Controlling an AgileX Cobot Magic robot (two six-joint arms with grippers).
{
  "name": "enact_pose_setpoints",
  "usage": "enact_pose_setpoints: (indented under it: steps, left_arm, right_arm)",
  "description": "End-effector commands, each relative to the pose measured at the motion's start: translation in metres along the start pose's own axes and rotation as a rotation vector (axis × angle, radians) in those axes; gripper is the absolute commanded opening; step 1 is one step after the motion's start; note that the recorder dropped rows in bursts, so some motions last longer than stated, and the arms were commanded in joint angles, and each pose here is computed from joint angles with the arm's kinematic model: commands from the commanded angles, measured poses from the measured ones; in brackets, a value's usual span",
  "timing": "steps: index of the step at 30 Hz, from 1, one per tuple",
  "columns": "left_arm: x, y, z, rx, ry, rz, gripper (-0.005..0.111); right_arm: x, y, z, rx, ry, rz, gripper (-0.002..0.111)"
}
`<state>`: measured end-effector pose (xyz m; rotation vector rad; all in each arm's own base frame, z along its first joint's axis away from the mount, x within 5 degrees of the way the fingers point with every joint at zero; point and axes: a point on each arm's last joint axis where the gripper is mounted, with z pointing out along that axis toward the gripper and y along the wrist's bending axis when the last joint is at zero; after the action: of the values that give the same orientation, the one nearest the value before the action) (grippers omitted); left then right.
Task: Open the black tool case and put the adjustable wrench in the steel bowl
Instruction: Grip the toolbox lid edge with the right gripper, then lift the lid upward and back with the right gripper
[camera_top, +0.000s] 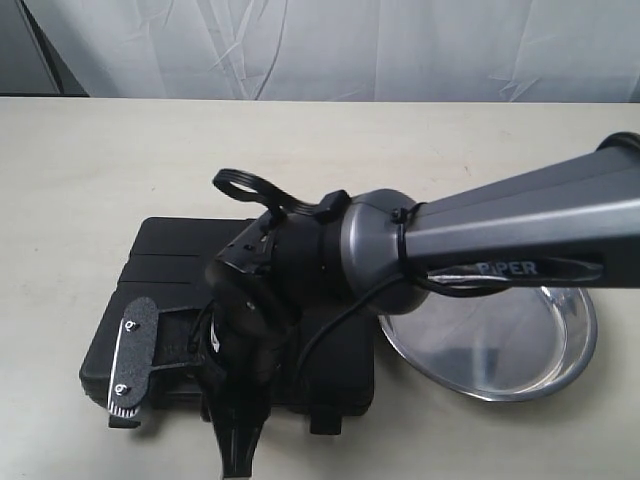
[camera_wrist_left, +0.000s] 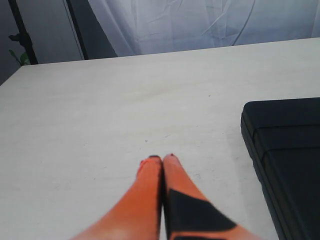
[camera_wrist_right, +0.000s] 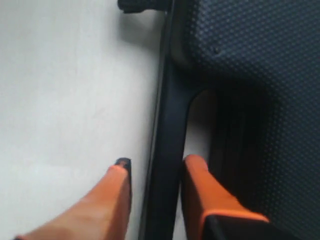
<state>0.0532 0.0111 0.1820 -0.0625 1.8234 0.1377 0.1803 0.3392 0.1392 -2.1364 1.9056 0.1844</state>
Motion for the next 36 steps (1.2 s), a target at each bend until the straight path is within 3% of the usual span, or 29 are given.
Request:
enact_pose_setpoints:
  steps: [1,5,15,24,36]
  left_arm:
    - [-0.001,0.000,0.000,-0.001,-0.010,-0.006,0.000]
    - [-0.001,0.000,0.000,-0.001,-0.010,-0.006,0.000]
    - [-0.001,0.000,0.000,-0.001,-0.010,-0.006,0.000]
    - [-0.001,0.000,0.000,-0.001,-0.010,-0.006,0.000]
    - [-0.001,0.000,0.000,-0.001,-0.010,-0.006,0.000]
  right_arm:
    - [-0.002,-0.001,-0.002,0.016,-0.008,-0.014,0.016]
    - [-0.002,-0.001,-0.002,0.013,-0.005,-0.014,-0.001]
    - [-0.011,-0.005,-0.017,-0.016,0.021,-0.017,-0.001]
    - [-0.040,-0.022,-0.058,0.059,-0.085,-0.028,-0.001]
    - [-0.046,-0.040,-0.080,0.180,-0.019,-0.038,-0.001]
